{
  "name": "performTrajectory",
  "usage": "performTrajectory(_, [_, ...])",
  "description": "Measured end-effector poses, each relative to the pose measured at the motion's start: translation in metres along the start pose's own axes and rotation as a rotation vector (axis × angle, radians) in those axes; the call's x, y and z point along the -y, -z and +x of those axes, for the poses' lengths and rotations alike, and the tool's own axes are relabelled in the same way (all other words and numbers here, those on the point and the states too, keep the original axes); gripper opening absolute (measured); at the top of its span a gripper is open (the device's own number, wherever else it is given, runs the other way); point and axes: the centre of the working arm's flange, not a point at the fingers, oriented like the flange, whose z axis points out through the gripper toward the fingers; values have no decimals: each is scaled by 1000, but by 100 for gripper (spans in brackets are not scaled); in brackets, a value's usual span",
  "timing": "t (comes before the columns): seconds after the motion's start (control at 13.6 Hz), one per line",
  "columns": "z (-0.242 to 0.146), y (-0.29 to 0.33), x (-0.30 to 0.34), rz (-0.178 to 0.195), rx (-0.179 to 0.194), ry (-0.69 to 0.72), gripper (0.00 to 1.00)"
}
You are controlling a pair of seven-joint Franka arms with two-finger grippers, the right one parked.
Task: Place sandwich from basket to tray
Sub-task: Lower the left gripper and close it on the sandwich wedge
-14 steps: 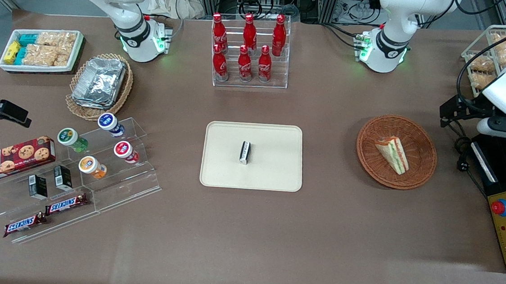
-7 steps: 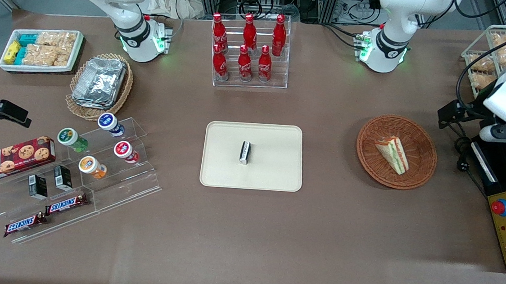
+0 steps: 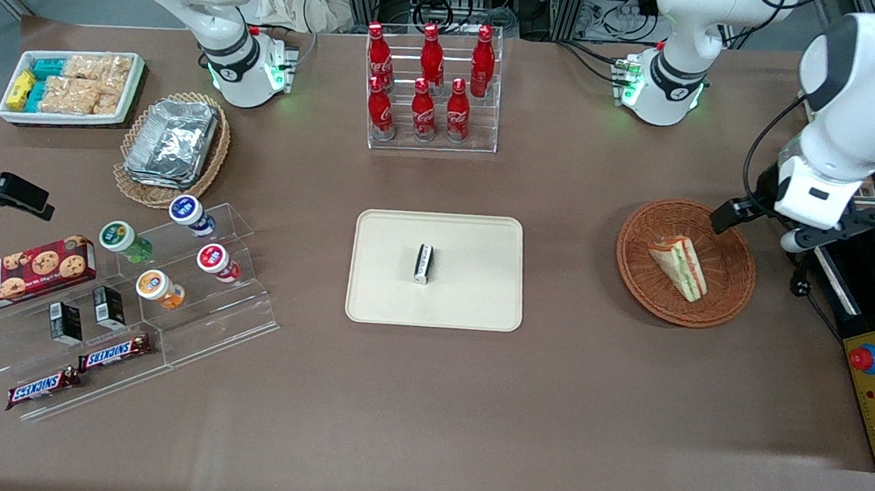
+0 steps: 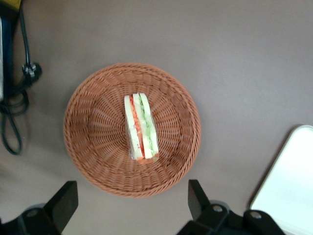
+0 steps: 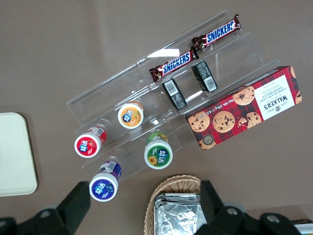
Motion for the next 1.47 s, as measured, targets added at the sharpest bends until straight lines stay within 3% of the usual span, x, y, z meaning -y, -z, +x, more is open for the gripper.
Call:
performTrajectory(0.37, [-20,-91,18,-39,-49,167,100])
performTrajectory(0.73, [-20,-155,26,-36,-32,223,100])
performTrajectory(1.47, [-19,-202,23,-23,-4,277,100])
